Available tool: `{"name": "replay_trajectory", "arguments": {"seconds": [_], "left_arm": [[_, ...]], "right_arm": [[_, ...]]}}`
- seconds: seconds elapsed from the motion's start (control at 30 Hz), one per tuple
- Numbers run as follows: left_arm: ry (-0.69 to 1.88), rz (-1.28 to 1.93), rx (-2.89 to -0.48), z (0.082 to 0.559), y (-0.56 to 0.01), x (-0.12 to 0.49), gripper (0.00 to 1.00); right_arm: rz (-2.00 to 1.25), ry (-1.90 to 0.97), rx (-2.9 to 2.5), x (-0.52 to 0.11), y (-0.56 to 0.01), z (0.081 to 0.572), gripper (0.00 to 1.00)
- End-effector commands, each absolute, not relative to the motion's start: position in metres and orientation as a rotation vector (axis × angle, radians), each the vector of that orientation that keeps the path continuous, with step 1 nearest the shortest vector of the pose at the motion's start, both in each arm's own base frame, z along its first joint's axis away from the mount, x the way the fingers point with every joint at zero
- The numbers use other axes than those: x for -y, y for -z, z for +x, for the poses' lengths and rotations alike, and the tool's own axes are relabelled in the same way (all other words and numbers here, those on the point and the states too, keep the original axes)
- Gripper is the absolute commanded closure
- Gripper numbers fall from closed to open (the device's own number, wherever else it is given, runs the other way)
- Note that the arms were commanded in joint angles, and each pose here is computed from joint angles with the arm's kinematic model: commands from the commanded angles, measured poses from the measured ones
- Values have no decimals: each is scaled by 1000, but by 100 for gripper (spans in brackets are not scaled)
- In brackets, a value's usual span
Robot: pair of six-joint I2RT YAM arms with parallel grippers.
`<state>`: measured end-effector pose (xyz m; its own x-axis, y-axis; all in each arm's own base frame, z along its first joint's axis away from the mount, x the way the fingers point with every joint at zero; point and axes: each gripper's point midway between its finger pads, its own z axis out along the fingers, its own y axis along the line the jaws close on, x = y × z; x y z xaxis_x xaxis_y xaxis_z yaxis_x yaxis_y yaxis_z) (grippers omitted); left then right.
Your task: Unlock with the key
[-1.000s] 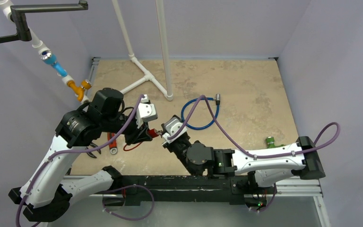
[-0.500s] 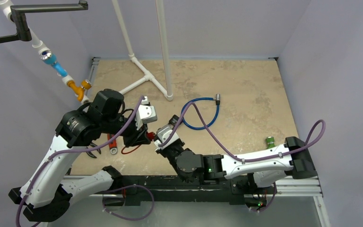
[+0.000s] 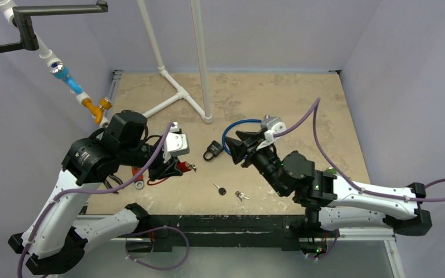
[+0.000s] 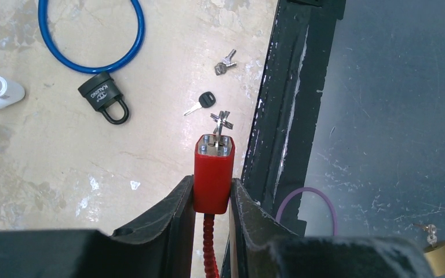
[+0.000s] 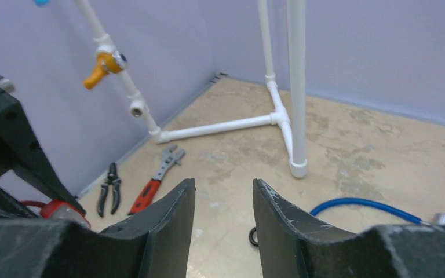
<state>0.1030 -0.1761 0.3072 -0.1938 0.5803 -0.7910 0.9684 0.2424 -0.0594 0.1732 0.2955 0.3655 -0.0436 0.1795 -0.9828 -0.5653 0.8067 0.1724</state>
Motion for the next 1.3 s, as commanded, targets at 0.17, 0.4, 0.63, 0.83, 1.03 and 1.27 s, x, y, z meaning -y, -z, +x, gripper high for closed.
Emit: {"name": "replay_trajectory", "arguments": {"seconds": [0.17,0.4,0.63,0.83,1.03,1.27], "left_arm": [[793,1437,-1755,98,-334,180,100],[830,1474,-1719,89,-338,181,100],[830,1486,-1715,87,-339,180,100],[827,1480,-1723,90,-338,181,100],[824,1473,-1718,92,-340,182,100],[821,1470,-1719,92,-340,182,100]], "right_arm": [[-663,-1180,-1362,-338,-383,107,53],[-794,-1387,-1310,-361,-393,93,44],[-840,-1447,-1314,-369,-396,94,47],[-888,-1501,-1299,-374,-397,87,46],[-923,-1515,-1323,-382,-390,87,50],[-937,-1510,-1349,-388,-385,90,73]]}}
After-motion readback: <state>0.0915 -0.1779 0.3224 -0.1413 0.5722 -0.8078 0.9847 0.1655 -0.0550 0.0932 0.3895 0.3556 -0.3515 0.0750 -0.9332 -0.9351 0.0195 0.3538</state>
